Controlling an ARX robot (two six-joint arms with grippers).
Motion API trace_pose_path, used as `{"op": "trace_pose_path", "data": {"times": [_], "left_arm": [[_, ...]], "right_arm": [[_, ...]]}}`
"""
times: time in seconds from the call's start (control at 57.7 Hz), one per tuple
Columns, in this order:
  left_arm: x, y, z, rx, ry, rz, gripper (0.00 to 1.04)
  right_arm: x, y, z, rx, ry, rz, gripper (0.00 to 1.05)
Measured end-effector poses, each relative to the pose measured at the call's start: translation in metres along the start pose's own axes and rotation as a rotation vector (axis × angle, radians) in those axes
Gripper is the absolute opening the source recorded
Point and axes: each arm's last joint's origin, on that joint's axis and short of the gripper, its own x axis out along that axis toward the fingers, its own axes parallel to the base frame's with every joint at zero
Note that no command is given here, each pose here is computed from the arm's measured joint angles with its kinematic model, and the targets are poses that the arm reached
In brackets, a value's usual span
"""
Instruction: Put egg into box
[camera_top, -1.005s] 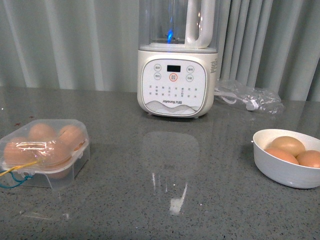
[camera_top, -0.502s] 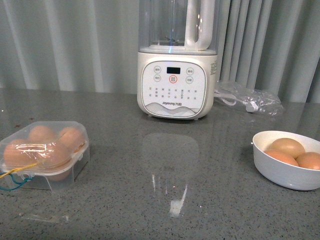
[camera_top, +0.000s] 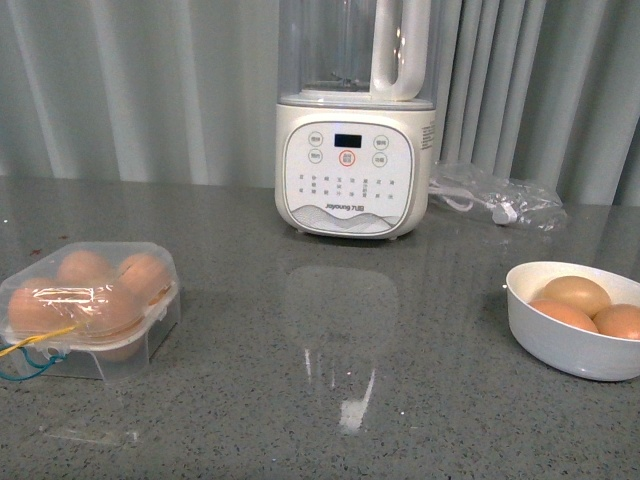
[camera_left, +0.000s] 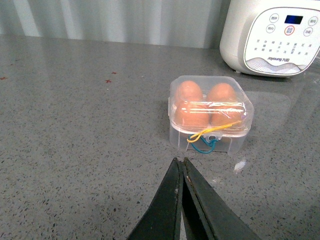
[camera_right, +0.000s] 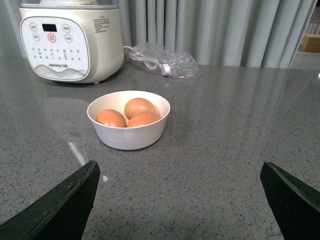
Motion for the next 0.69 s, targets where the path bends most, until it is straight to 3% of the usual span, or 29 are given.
{"op": "trace_pose_path", "data": {"times": [0.693], "left_arm": [[-0.018, 0.000, -0.003, 0.000, -0.026, 0.000, 0.04]], "right_arm": [[0.000, 0.000, 0.000, 0.000, 0.000, 0.000, 0.98]]}}
